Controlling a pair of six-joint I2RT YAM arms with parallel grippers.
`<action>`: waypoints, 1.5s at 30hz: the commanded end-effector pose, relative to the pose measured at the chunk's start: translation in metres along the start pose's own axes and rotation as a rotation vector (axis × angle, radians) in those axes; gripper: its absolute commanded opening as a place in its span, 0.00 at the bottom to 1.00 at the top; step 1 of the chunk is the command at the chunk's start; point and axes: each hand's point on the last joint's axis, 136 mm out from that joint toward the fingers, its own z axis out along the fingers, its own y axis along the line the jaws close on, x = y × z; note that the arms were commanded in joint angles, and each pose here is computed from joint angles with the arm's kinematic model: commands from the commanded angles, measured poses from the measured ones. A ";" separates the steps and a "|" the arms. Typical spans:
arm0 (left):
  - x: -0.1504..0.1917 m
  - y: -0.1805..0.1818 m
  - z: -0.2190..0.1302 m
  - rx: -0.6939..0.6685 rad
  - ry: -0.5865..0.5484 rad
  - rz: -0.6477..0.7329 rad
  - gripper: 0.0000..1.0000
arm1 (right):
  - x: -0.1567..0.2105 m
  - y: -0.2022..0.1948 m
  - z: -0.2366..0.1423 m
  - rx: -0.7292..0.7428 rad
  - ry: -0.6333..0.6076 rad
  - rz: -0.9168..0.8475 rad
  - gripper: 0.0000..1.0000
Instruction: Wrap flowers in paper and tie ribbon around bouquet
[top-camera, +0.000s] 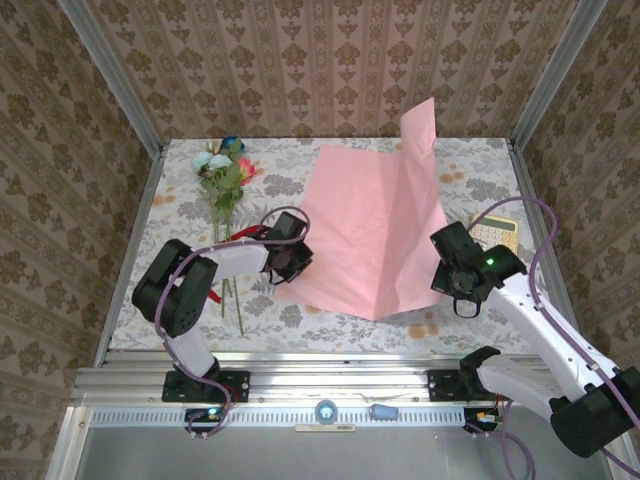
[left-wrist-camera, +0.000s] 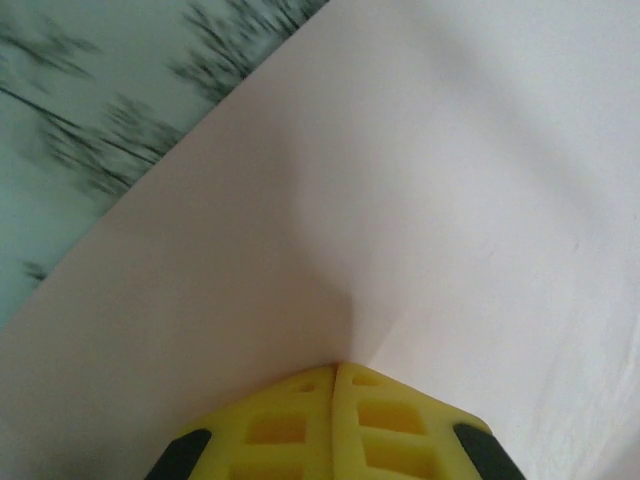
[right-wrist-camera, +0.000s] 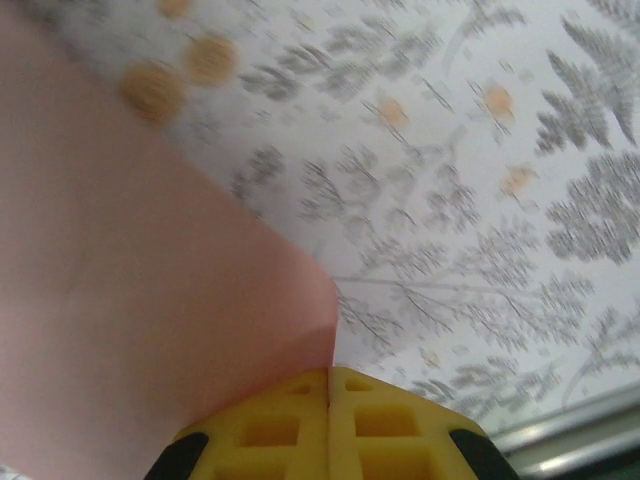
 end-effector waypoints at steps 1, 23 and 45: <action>-0.009 0.048 0.006 -0.145 -0.016 -0.039 0.02 | 0.028 -0.041 0.016 0.178 0.073 0.111 0.00; -0.014 -0.013 -0.061 -0.023 -0.060 0.122 0.30 | -0.025 -0.068 0.005 0.175 -0.052 0.346 0.65; 0.023 0.011 0.009 -0.028 0.125 -0.024 0.22 | -0.028 0.078 0.155 -0.078 0.435 -0.029 0.34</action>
